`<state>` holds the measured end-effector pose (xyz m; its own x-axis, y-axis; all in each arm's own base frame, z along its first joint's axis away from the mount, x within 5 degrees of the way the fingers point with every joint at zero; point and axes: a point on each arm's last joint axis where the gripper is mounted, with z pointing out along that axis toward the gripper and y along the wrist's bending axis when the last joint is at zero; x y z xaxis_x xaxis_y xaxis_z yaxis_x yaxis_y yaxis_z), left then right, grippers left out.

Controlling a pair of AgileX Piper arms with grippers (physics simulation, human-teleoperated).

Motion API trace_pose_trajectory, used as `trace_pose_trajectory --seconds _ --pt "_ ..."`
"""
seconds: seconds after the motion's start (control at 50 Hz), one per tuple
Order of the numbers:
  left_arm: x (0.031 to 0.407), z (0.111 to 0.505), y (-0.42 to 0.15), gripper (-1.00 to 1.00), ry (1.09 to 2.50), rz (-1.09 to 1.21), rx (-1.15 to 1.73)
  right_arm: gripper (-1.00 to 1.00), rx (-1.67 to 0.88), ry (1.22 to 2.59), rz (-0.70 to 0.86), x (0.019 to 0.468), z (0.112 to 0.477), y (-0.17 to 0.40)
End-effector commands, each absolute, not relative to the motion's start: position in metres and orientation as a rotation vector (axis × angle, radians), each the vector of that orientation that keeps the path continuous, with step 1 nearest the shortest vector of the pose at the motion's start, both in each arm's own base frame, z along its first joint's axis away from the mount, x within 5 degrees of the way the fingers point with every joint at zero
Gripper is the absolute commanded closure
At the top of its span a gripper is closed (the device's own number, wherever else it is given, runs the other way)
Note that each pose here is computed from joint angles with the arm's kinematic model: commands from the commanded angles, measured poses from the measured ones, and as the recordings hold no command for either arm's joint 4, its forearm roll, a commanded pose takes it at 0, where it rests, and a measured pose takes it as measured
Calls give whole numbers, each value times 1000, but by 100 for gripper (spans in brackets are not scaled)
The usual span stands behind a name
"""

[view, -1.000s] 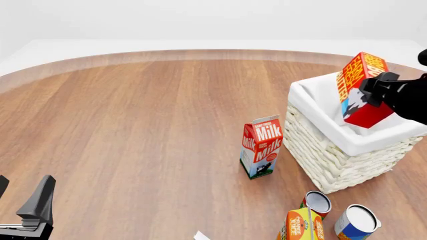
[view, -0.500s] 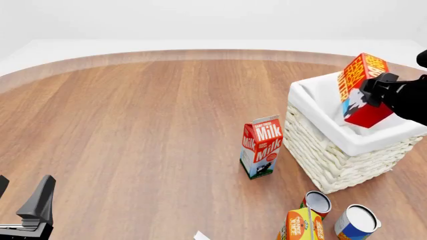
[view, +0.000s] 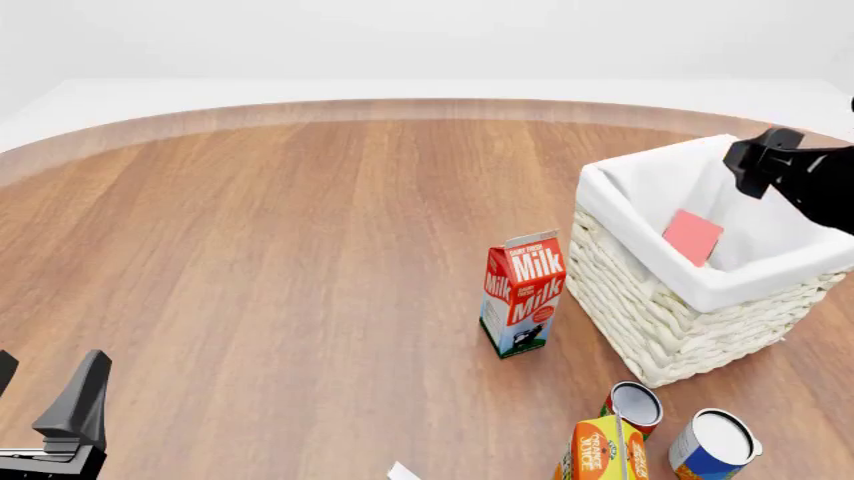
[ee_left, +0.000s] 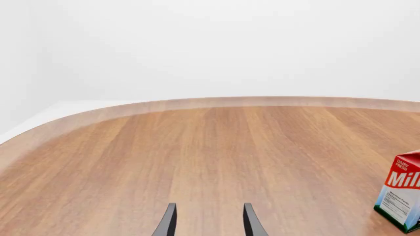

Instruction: Pick up the cream cheese box and the butter, and put them in the basket.

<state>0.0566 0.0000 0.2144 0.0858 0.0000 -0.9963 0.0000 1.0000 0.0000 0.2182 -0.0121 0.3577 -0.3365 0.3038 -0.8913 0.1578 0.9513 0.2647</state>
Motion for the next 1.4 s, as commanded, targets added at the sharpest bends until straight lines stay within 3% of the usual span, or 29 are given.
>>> trace_pose_trajectory --seconds 0.02,0.3,0.62,1.4 --pt "57 214 0 -100 1485 0 0 -100 317 1917 153 217 362 -11" --pt "57 214 0 -100 1485 0 0 -100 195 1917 205 207 388 11" --pt "57 214 0 -100 1485 0 0 -100 -141 1941 341 191 438 65" --pt "57 214 0 -100 1485 0 0 -100 -613 1988 495 181 447 152"
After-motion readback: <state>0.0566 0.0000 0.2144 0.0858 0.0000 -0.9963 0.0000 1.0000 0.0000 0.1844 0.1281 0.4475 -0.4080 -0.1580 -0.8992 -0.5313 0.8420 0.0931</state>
